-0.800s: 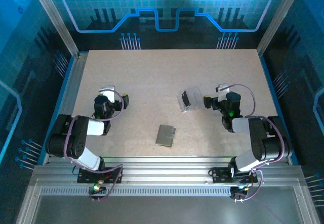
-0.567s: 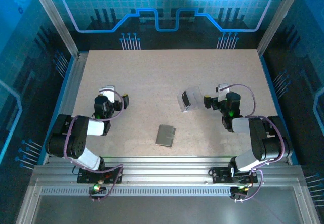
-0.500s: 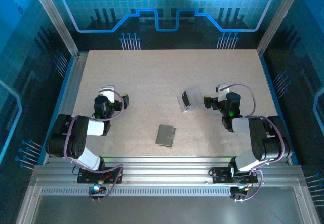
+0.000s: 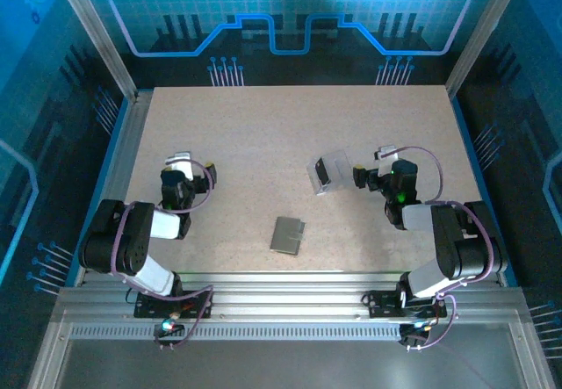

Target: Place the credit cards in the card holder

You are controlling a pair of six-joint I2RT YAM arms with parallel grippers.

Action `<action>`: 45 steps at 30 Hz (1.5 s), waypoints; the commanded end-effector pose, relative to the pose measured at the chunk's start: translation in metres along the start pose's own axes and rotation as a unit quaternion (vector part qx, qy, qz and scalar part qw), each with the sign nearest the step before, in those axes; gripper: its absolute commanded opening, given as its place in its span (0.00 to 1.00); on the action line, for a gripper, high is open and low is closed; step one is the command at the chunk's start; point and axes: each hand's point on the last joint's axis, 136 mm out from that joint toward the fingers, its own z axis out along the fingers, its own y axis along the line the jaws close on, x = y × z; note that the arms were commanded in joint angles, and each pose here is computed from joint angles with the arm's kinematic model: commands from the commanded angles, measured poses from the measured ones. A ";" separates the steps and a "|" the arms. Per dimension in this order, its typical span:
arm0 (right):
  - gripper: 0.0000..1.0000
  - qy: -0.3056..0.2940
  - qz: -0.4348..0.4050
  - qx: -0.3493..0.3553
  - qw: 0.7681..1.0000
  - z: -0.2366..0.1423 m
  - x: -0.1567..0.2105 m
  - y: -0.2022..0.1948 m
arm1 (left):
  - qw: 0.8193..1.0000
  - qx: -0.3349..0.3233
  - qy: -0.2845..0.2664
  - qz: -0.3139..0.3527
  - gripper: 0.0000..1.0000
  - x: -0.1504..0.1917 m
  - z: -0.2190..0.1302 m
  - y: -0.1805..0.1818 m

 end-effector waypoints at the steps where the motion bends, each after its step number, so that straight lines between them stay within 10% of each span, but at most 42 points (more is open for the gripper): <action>1: 1.00 -0.010 -0.002 0.000 1.000 -0.001 -0.010 -0.004 | 0.999 -0.017 -0.030 -0.017 0.99 -0.014 -0.002 0.008; 13: 1.00 0.032 -0.027 0.016 0.999 -0.022 -0.059 0.011 | 0.998 -0.061 0.002 0.001 0.99 -0.054 -0.010 0.007; 21: 1.00 0.035 0.212 -0.003 0.977 -0.071 -0.123 0.006 | 0.971 -0.120 0.082 -0.189 0.99 -0.097 -0.063 0.014; 26: 1.00 0.093 0.338 -0.061 0.935 -0.073 -0.124 -0.004 | 0.965 0.004 0.141 -0.219 0.99 -0.092 -0.089 -0.031; 31: 1.00 0.078 0.275 -0.017 0.958 -0.090 -0.119 0.007 | 0.952 0.090 0.172 -0.235 0.98 -0.083 -0.120 -0.057; 39: 0.99 0.185 0.178 -0.026 0.966 -0.120 -0.076 0.086 | 0.896 0.224 0.301 -0.237 0.74 -0.028 -0.148 -0.129; 45: 0.75 0.266 0.126 -0.101 0.950 -0.141 -0.017 0.167 | 0.849 0.302 0.382 -0.206 0.63 0.023 -0.177 -0.182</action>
